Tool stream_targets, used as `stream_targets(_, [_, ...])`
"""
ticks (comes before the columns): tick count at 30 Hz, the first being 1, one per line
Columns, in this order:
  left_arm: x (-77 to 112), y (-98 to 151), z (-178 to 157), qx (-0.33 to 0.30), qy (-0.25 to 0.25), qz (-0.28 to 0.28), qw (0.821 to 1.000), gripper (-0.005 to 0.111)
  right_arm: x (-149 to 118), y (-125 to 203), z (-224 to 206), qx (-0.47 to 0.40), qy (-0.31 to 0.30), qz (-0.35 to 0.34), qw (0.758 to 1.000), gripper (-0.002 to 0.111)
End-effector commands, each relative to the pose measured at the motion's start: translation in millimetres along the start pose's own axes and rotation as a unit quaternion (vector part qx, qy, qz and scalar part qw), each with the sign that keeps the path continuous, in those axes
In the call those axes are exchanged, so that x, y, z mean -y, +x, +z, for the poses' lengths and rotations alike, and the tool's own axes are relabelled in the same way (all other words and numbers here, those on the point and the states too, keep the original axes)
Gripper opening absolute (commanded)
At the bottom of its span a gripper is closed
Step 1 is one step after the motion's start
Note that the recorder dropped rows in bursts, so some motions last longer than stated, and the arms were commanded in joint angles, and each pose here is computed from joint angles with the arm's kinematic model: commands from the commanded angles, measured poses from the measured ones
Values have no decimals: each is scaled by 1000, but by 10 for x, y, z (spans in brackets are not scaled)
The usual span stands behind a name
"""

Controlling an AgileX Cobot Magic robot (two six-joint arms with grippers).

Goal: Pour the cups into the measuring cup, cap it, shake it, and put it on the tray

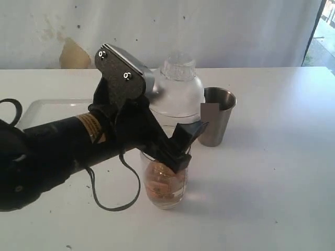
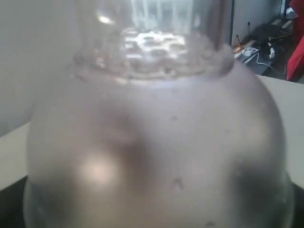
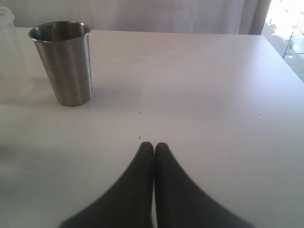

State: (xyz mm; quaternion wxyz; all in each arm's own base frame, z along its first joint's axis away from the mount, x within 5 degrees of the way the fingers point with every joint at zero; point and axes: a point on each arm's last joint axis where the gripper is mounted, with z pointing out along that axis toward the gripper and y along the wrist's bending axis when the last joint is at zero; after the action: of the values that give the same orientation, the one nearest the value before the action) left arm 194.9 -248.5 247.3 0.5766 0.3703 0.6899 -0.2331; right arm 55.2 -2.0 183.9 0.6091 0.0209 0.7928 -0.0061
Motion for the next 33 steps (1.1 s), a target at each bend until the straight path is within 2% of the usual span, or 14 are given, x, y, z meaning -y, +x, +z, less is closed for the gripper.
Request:
stream_targets(1, [11,7,-15,32,1,-58,998,0,3,7,1,4,2,3,1000,0])
stream_targets(5, [-16,150,-106,65,-19,-87,994,0,3,7,1,4,2,3,1000,0])
stream_targets(9, [-3,314,-158,50,-18,-81,995,0,3,7,1,4,2,3,1000,0])
stream_targets(12, [39,363,-143,37,2,-71,997,0,3,7,1,4,2,3,1000,0])
stream_targets(19, [53,472,-49,41,1,-69,997,0,3,7,1,4,2,3,1000,0])
stream_targets(26, [57,519,17,71,-2,-64,995,1,3,7,1,4,2,3,1000,0])
stream_targets(29, [56,517,16,72,-3,-50,996,11,3,7,1,4,2,3,1000,0])
stream_targets(33, [41,531,19,66,-12,-55,996,39,3,7,1,4,2,3,1000,0])
